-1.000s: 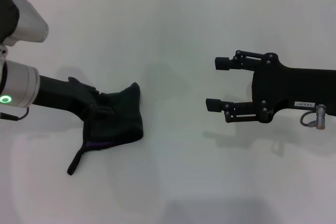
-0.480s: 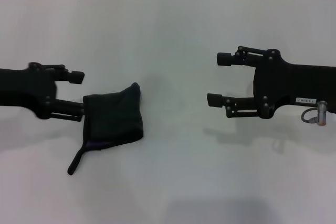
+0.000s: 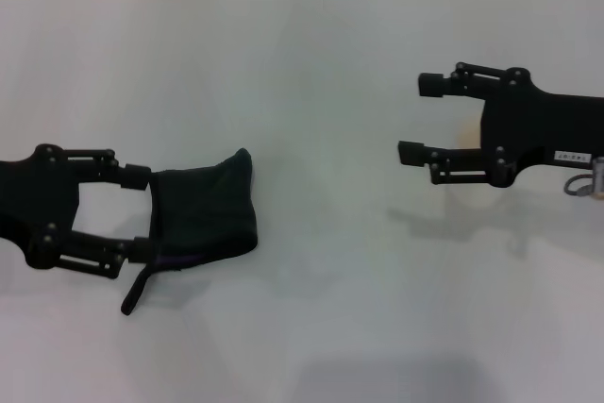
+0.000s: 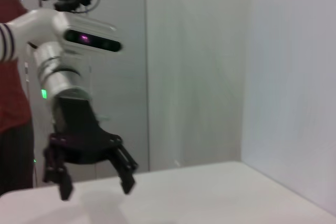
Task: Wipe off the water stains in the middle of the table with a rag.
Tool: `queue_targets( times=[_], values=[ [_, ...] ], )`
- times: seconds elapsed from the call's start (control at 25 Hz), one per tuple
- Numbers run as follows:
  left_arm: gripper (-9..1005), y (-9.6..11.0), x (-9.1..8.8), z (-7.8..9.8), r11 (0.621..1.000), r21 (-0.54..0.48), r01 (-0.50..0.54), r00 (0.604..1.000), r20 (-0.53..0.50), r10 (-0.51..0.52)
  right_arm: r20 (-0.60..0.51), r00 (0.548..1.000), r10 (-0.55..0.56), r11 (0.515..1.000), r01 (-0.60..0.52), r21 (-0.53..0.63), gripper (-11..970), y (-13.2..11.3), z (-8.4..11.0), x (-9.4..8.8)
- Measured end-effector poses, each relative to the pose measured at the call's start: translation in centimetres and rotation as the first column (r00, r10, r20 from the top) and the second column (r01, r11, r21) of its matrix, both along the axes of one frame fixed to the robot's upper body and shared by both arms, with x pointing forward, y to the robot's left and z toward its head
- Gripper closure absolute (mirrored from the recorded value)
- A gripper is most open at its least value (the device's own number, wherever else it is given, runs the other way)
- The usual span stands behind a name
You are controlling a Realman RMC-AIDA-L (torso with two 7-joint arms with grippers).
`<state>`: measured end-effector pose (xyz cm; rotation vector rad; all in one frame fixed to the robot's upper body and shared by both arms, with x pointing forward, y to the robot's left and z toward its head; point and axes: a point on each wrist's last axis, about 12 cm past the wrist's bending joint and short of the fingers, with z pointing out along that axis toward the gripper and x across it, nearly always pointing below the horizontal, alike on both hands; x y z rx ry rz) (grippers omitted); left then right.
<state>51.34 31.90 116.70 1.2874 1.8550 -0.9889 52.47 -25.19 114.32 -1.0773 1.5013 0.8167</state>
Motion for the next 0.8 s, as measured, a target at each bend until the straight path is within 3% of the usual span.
queue_targets(
  times=[0.44, 0.8],
  values=[
    [116, -0.5, 0.2, -0.3, 0.997, 0.060, 0.056, 0.998, -0.016, -0.055, -0.085, 0.996, -0.014, 0.994, 0.005, -0.113, 134, -1.4, -0.5, 0.3],
    [117, -0.7, 0.3, -0.5, 0.997, 0.066, 0.047, 0.999, -0.016, -0.046, -0.121, 0.993, -0.006, 0.990, -0.010, -0.139, 134, -2.4, 0.2, 0.4]
  ],
)
